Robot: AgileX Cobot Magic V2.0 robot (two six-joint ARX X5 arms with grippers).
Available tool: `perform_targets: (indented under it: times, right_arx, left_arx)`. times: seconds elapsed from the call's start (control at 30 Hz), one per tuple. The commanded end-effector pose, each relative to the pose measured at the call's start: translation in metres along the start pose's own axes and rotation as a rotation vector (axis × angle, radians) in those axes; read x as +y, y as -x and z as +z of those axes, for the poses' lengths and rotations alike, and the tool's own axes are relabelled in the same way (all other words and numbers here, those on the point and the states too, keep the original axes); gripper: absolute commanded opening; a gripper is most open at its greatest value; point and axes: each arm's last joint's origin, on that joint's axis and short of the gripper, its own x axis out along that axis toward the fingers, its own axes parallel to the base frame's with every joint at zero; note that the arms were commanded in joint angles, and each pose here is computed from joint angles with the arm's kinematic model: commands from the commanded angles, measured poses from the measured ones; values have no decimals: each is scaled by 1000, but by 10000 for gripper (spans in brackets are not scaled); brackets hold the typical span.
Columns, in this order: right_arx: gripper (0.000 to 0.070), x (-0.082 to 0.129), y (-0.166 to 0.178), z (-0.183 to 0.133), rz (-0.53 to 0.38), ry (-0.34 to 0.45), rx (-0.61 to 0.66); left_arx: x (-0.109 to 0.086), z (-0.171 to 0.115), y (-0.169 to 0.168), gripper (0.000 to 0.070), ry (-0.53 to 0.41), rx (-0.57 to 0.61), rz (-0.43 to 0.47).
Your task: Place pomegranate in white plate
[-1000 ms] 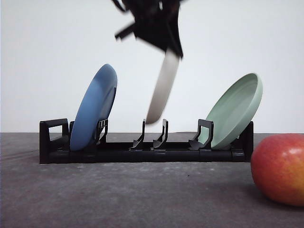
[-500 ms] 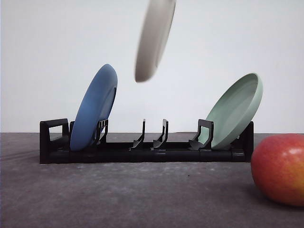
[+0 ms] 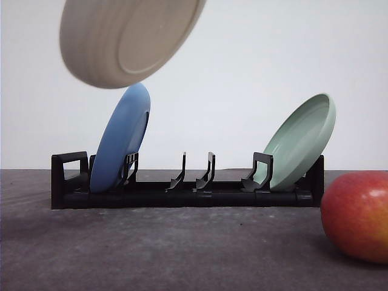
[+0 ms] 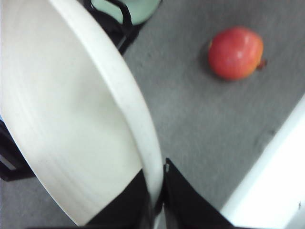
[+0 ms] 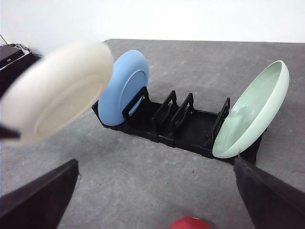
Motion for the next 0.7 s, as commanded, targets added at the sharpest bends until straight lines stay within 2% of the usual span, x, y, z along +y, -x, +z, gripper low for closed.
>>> perform_targets:
  times: [0.0, 0.13, 0.33, 0.67]
  right_arx:
    - [665, 2, 2, 4, 1, 18, -18]
    - [665, 2, 2, 4, 1, 19, -18]
    - [665, 2, 2, 4, 1, 19, -19]
    - [665, 2, 2, 4, 1, 19, -19]
  left_arx:
    - [-15, -4, -10, 0, 2, 35, 17]
    - [-37, -25, -41, 0, -55, 101, 79]
    - [-55, -52, -99, 0, -98, 154, 140]
    - [-86, -66, -177, 0, -228, 312, 172]
